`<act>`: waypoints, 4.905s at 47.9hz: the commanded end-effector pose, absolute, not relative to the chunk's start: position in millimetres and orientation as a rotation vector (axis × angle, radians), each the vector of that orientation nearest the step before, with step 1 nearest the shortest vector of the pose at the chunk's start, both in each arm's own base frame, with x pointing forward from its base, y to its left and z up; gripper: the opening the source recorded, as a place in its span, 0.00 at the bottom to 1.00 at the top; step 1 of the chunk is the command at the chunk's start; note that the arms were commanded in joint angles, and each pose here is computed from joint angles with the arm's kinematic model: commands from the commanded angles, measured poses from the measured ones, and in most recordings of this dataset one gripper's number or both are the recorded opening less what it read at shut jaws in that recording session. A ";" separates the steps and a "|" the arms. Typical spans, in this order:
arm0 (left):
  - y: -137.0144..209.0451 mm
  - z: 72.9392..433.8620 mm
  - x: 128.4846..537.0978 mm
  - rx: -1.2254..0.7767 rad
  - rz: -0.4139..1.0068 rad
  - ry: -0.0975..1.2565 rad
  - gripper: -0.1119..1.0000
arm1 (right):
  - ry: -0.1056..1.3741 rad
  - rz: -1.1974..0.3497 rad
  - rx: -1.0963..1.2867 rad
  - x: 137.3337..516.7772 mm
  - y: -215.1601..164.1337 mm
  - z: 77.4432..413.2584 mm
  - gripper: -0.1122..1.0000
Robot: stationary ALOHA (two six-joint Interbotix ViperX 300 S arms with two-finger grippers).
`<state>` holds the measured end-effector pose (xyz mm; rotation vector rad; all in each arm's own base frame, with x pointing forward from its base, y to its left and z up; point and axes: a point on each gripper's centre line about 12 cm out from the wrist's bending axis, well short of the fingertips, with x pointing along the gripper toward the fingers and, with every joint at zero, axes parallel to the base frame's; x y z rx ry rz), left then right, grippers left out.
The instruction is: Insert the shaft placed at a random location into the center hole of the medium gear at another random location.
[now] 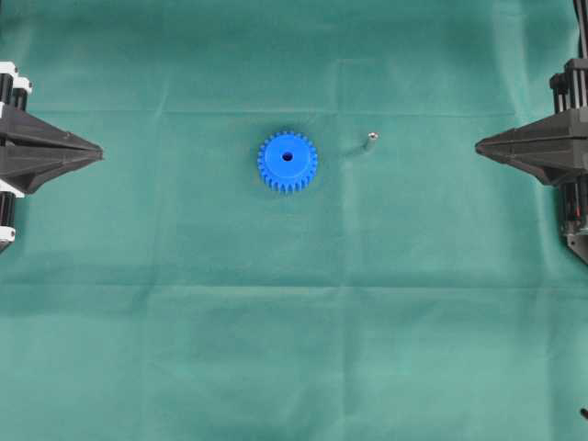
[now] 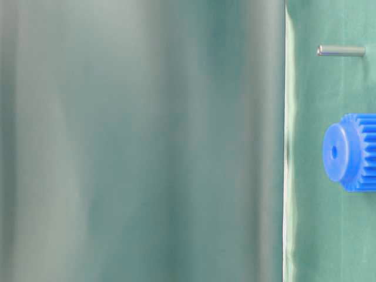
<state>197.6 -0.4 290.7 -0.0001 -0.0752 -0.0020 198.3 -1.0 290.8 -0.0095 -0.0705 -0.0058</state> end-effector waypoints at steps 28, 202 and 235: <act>1.3 302.0 201.8 -0.002 0.006 -0.054 0.10 | 0.084 -0.119 0.006 222.7 -26.5 266.4 0.17; 7.9 291.7 202.6 -0.006 0.038 0.004 0.10 | 0.429 -0.202 0.038 330.1 -67.9 178.3 0.22; 7.9 289.7 202.4 -0.005 0.038 0.014 0.10 | 0.416 -0.148 0.021 399.0 -59.8 175.7 0.22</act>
